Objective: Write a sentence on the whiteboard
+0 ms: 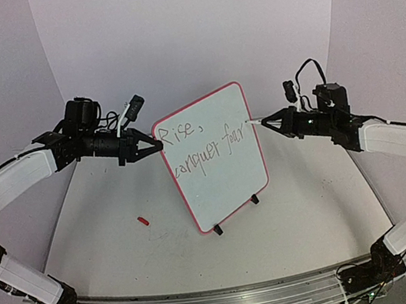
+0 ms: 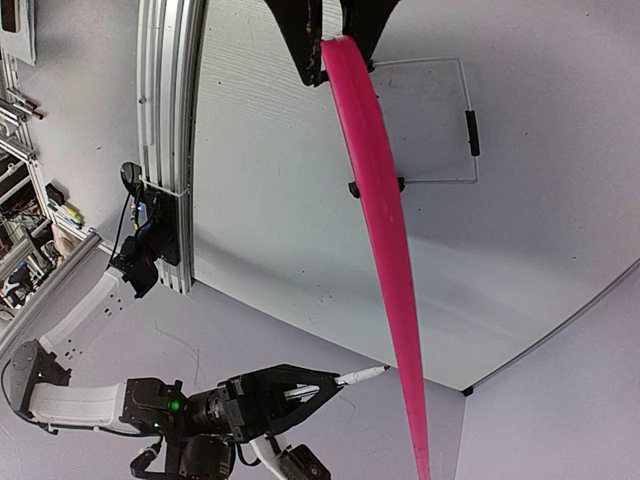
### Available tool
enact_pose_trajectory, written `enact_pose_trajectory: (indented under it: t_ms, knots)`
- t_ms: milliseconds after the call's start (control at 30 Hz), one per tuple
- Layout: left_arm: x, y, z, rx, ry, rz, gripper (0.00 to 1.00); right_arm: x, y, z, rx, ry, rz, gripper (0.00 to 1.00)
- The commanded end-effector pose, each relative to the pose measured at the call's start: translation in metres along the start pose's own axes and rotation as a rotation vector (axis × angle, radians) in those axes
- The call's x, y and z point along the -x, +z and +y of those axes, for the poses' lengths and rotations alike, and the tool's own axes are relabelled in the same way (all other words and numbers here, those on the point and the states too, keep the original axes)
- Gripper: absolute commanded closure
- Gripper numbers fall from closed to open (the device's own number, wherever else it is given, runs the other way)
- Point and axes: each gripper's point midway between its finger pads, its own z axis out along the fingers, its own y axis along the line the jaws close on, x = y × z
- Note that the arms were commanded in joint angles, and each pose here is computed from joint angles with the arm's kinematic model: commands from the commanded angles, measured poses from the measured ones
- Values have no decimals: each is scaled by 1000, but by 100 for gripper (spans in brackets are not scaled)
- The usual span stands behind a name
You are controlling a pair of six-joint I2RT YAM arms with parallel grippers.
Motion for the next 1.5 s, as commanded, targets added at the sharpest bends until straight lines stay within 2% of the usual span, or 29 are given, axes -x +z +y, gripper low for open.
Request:
enact_pose_trajectory:
  t_ms: [0, 300, 767, 1200, 1467]
  knots:
    - [-57, 18, -12, -60, -116, 179, 100, 17, 3, 5, 14, -24, -41, 100]
    - [-58, 18, -12, -60, -116, 179, 100, 15, 8, 2, 16, -23, -26, 100]
    - [-57, 18, -13, -62, -113, 178, 100, -8, 13, -6, 21, -11, 67, 100]
    - [-58, 19, -13, -64, -114, 180, 100, 1, 5, -15, -66, -13, 7, 100]
    - [-58, 19, -14, -63, -113, 181, 100, -5, 3, -20, -81, -6, 16, 100]
